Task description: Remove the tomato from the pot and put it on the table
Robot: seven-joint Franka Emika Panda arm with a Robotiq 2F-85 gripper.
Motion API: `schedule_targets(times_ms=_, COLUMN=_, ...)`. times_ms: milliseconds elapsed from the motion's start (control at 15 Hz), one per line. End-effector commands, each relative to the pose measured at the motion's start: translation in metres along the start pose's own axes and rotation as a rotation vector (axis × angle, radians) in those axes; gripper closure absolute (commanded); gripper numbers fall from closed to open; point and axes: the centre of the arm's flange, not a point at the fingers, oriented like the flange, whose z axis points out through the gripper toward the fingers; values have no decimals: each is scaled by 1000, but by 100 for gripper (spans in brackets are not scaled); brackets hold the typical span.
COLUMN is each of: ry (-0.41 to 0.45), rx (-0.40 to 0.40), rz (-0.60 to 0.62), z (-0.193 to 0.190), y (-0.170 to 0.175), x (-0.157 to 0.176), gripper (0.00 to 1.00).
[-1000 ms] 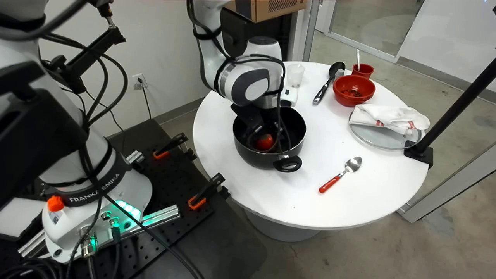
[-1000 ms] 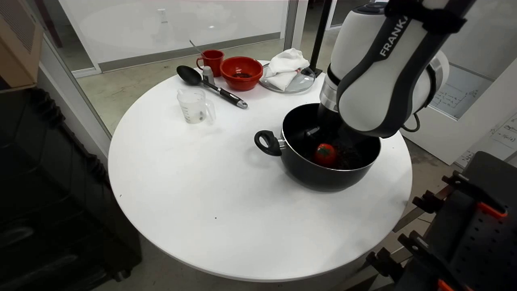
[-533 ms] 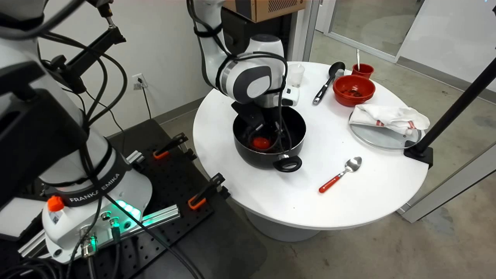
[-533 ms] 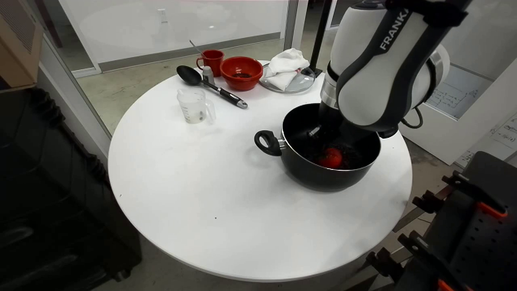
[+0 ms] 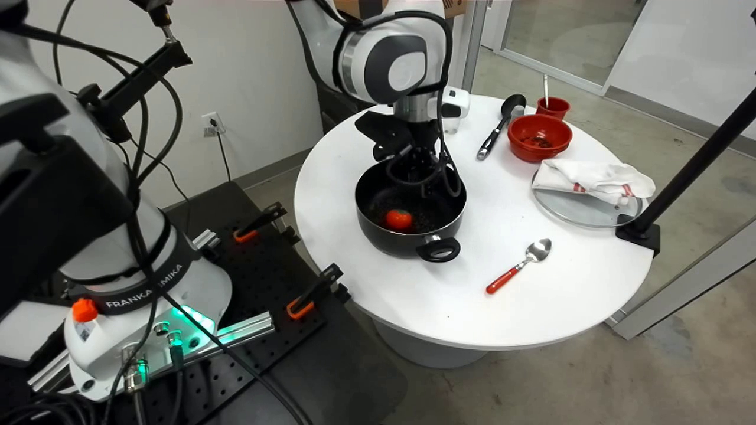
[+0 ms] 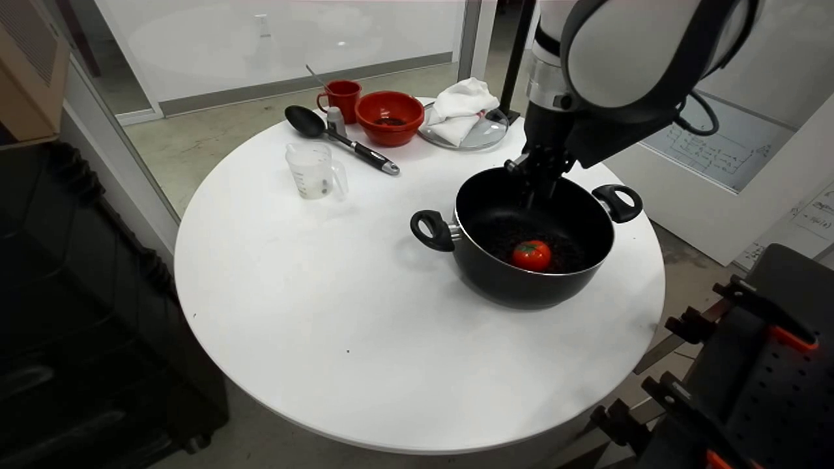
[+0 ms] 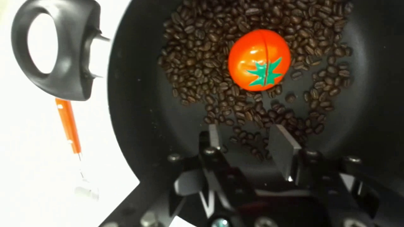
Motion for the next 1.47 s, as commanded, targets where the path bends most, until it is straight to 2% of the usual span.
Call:
schedule_targets(times_ms=0, ry=-67, rx=-81, rz=-29, z=-8, y=13, x=-22, gripper=23)
schedule_targets(times_ms=200, ry=-138, rx=-143, rz=-60, z=15, y=26, x=-41, gripper=1)
schedule_targets(times_ms=267, ry=-154, rx=-156, rz=-77, z=24, y=30, x=-50, gripper=0)
schedule_targets(times_ms=467, ry=-183, rx=-170, rz=-135, z=37, y=32, x=-77, gripper=0)
schedule_targets(times_ms=733, ry=-194, rx=-162, rz=-186, z=38, y=25, x=-98, gripper=0)
schedule_targets(times_ms=1400, ry=-111, rx=-85, rz=-210, z=-7, y=-8, x=-89, gripper=0)
